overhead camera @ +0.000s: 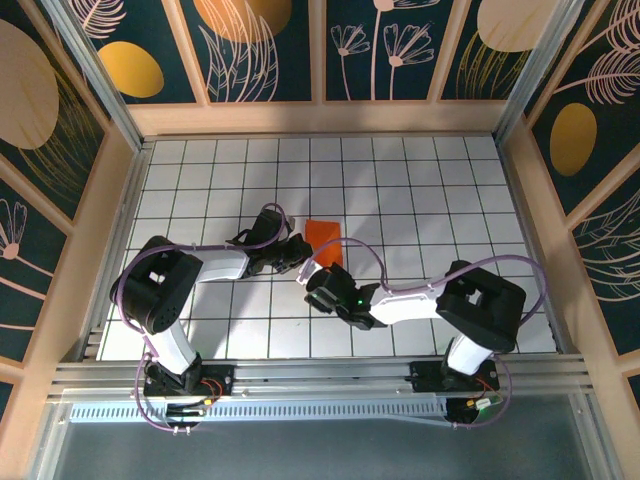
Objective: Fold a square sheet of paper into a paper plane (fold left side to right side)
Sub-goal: Third fold the triangle at the center of the table.
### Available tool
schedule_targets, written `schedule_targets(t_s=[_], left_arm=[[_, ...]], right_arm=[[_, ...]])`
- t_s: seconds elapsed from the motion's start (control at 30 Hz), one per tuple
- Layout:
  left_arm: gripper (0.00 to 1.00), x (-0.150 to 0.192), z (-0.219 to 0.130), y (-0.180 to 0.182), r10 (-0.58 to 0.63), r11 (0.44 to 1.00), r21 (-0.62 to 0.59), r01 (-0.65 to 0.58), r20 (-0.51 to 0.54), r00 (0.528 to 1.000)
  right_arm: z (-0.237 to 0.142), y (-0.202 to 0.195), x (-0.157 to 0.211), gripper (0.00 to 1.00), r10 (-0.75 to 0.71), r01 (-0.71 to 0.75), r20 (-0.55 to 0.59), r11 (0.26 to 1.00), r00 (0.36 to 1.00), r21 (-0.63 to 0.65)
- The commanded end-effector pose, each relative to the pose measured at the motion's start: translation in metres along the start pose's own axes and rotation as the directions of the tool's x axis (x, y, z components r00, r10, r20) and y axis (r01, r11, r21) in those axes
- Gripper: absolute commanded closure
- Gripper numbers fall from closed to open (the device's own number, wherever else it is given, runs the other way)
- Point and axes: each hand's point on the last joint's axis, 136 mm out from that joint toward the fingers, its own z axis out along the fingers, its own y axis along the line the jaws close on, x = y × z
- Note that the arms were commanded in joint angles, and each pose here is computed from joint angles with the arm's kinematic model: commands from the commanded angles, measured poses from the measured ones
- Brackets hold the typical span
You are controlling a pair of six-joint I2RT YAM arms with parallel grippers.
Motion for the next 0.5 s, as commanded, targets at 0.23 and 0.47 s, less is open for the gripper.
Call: schedule_targets(t_s=[0.23, 0.47], left_arm=[[0.98, 0.003, -0.003, 0.001, 0.000, 1.000, -0.007, 0.000, 0.003, 1.000], [0.70, -0.014, -0.024, -0.013, 0.027, 1.000, 0.011, -0.028, 0.086, 0.996]], right_arm=[[-0.003, -0.004, -0.013, 0.72, 0.022, -0.023, 0.043, 0.999, 0.999, 0.023], [-0.007, -0.003, -0.005, 1.00, 0.093, -0.092, 0.015, 0.994, 0.996, -0.057]])
